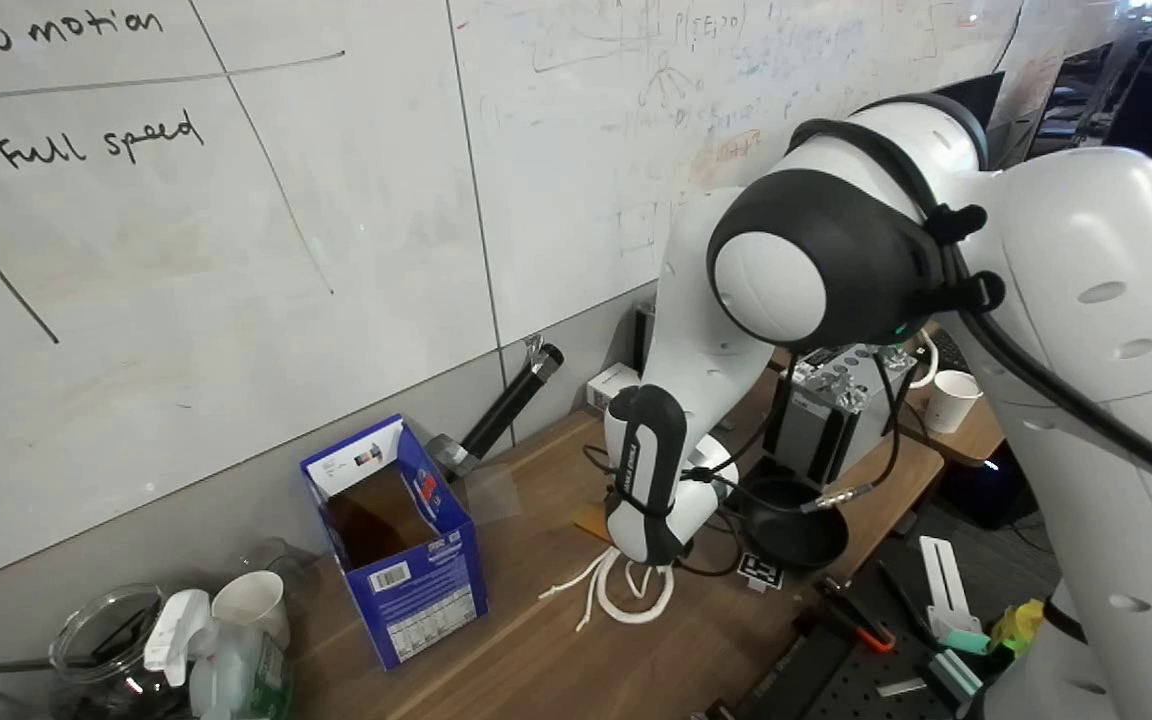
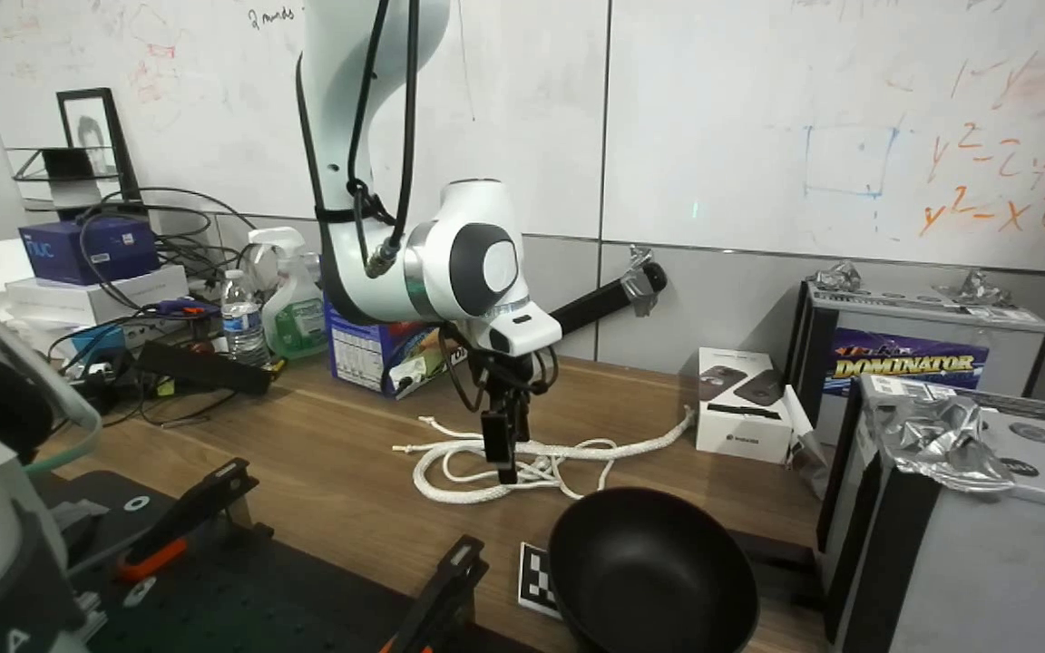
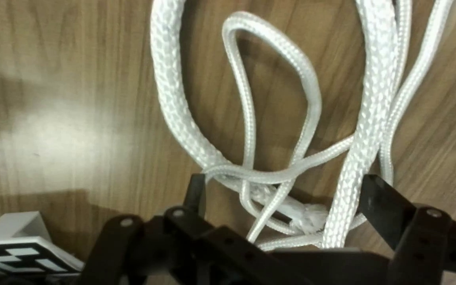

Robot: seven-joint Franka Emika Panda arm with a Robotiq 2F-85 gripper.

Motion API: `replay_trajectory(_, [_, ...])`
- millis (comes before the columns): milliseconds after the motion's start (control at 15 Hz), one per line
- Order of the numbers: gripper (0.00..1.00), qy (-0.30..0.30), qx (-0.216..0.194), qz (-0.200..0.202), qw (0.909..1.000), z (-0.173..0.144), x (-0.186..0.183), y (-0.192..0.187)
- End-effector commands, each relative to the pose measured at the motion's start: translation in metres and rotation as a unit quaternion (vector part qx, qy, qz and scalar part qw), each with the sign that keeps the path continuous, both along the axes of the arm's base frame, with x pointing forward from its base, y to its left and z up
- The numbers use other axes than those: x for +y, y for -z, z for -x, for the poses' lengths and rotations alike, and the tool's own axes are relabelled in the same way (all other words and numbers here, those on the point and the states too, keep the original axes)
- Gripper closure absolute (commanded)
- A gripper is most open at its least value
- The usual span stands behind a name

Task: Pick up the ropes and put them into the blue box.

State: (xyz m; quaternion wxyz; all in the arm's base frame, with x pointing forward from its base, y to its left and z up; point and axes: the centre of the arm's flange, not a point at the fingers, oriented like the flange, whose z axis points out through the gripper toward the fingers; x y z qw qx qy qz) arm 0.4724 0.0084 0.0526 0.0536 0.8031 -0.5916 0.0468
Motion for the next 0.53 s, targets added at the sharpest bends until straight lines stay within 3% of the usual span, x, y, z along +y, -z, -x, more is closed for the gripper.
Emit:
replay_trajectory(0, [0.0, -0.035, -0.002, 0.007, 0.9994, -0.0025, -0.0047, 0.0048])
replay_trajectory(467, [0.0, -0.107, 0.0, 0.004, 0.9942, -0.0004, -0.0106, 0.0102])
